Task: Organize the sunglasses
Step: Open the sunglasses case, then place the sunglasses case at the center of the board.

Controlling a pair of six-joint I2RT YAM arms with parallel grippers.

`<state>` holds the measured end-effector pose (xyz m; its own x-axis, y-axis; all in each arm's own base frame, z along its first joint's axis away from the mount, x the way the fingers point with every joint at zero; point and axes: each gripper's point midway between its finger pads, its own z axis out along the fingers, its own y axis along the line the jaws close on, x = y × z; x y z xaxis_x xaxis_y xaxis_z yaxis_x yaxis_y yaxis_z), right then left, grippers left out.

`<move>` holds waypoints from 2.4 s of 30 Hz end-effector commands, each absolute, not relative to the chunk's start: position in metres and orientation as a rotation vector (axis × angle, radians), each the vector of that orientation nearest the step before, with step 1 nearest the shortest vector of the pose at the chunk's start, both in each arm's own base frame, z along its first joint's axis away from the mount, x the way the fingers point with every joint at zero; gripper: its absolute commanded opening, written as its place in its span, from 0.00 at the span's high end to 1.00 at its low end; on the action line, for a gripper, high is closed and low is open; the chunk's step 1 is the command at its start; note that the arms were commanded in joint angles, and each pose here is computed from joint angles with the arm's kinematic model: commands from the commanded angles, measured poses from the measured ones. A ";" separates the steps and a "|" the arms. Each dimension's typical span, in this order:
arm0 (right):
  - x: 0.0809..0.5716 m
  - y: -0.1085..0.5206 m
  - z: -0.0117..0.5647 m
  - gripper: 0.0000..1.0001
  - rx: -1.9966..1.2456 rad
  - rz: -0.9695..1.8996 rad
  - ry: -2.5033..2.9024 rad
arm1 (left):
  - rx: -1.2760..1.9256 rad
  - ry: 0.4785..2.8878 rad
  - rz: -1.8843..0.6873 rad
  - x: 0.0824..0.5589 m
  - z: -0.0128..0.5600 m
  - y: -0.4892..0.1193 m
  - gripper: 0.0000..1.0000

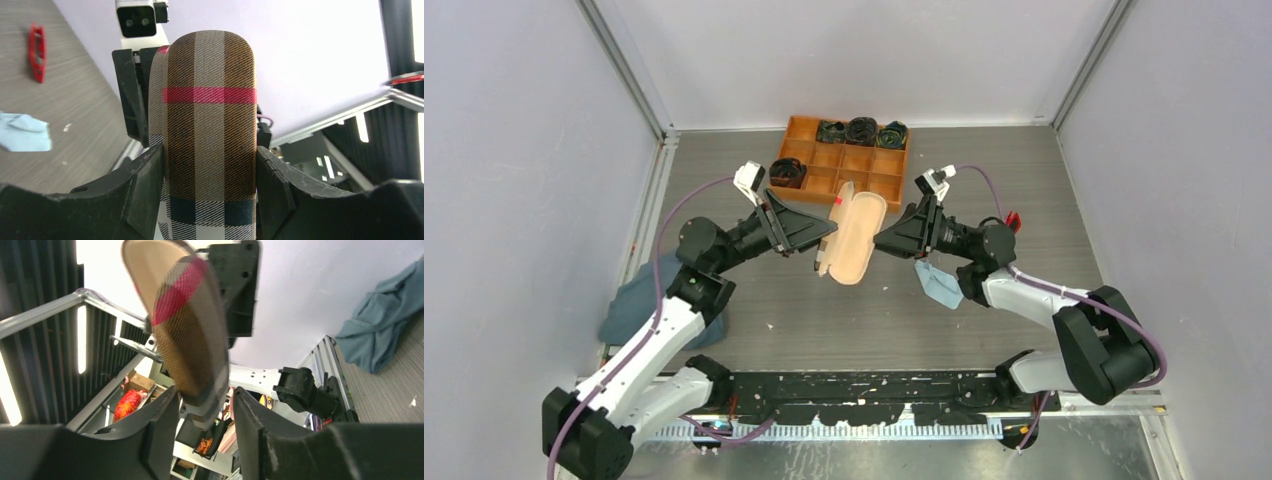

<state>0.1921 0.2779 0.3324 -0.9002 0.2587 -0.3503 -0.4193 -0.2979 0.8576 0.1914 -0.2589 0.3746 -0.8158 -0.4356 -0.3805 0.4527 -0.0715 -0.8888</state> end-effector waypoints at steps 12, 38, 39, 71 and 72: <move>0.202 0.261 0.255 0.32 -0.215 1.538 2.126 | -0.047 1.859 -1.555 0.205 0.305 -0.244 0.99; 0.232 0.300 0.188 0.32 0.340 1.590 2.078 | -0.204 1.856 -1.720 0.222 0.257 -0.258 0.99; 0.232 0.302 0.187 0.34 0.334 1.592 2.081 | -0.204 1.852 -1.725 0.221 0.258 -0.258 0.99; 0.251 0.222 0.177 0.99 -0.148 0.531 2.438 | -0.287 2.051 -1.343 0.224 0.255 -0.206 0.01; 0.249 0.214 0.172 0.99 -0.190 0.440 2.473 | -0.295 2.056 -1.296 0.223 0.257 -0.199 0.00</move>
<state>0.2497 0.2624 0.1928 -0.8112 0.2163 -0.5433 -0.1970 0.7737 0.6022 0.2290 -0.2224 0.2522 -0.7837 -0.5220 -0.3366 0.1677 0.3440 -0.9239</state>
